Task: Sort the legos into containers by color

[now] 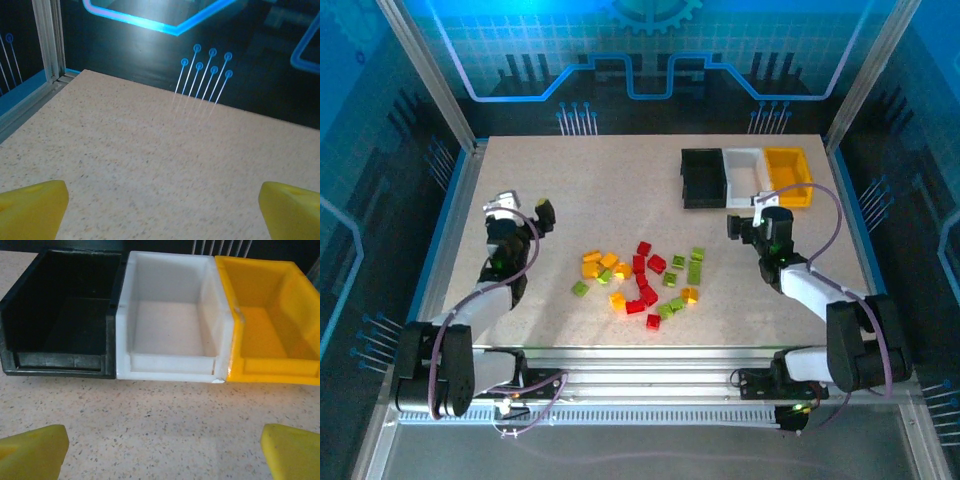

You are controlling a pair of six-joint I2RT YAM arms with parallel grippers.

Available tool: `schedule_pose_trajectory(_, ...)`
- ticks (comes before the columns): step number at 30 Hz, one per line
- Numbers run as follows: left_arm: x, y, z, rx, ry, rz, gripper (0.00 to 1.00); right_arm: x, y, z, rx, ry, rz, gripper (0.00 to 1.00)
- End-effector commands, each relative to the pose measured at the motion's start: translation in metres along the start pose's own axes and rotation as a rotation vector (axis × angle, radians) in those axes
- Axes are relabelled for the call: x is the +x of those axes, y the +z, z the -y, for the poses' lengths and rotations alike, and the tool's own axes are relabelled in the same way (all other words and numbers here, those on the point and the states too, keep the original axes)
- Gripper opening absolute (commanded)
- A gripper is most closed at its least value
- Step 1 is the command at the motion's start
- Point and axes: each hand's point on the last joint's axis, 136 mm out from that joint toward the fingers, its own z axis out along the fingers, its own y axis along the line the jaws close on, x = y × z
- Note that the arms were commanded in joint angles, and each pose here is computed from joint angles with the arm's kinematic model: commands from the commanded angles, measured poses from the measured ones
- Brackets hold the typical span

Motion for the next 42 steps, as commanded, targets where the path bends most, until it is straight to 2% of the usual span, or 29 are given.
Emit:
schedule_pose_trajectory(1, -0.023, 0.003, -0.012, -0.111, -0.218, 0.015, 0.99, -0.014, -0.016, 0.048, 0.316, 0.155, 0.009, 1.00)
schedule_pose_trajectory(3, -0.027, 0.004, -0.015, -0.128, -0.302, 0.003, 0.99, -0.016, -0.022, 0.068, 0.401, 0.288, -0.017, 1.00)
schedule_pose_trajectory(4, -0.031, 0.003, -0.010, -0.088, -0.324, 0.004, 0.99, -0.015, -0.023, 0.072, 0.412, 0.349, -0.038, 1.00)
schedule_pose_trajectory(6, -0.035, -0.002, -0.005, -0.045, -0.399, 0.020, 0.99, 0.004, -0.039, 0.091, 0.523, 0.533, -0.147, 1.00)
schedule_pose_trajectory(9, -0.018, -0.018, -0.036, -0.211, -0.683, 0.009, 0.99, 0.004, -0.026, 0.080, 0.372, 0.534, -0.219, 1.00)
schedule_pose_trajectory(11, -0.010, -0.027, -0.049, -0.283, -0.771, -0.017, 0.99, -0.002, -0.021, 0.072, 0.293, 0.519, -0.181, 1.00)
schedule_pose_trajectory(14, -0.012, -0.021, -0.039, -0.188, -0.785, -0.075, 0.99, -0.014, -0.018, 0.060, 0.181, 0.534, -0.103, 1.00)
schedule_pose_trajectory(18, -0.014, -0.009, -0.011, -0.054, -0.801, -0.170, 0.99, -0.027, -0.006, 0.048, 0.075, 0.500, -0.241, 1.00)
schedule_pose_trajectory(21, -0.011, -0.002, 0.007, -0.018, -0.808, -0.272, 0.99, -0.035, 0.013, 0.033, 0.005, 0.456, -0.322, 0.98)
schedule_pose_trajectory(26, 0.002, -0.006, 0.049, 0.045, -0.681, -0.460, 0.99, -0.038, 0.049, 0.030, 0.013, 0.410, -0.442, 0.89)
schedule_pose_trajectory(29, 0.016, -0.019, 0.069, 0.061, -0.605, -0.553, 0.99, -0.043, 0.069, 0.014, -0.042, 0.355, -0.479, 0.82)
schedule_pose_trajectory(31, 0.028, -0.025, 0.081, 0.090, -0.590, -0.616, 0.94, -0.045, 0.081, -0.003, -0.057, 0.298, -0.503, 0.82)
schedule_pose_trajectory(35, 0.046, -0.032, 0.095, 0.141, -0.605, -0.669, 0.94, -0.048, 0.098, -0.030, -0.052, 0.268, -0.508, 0.81)
schedule_pose_trajectory(42, 0.066, -0.047, 0.113, 0.190, -0.600, -0.745, 0.99, -0.052, 0.131, -0.054, -0.041, 0.290, -0.537, 0.71)
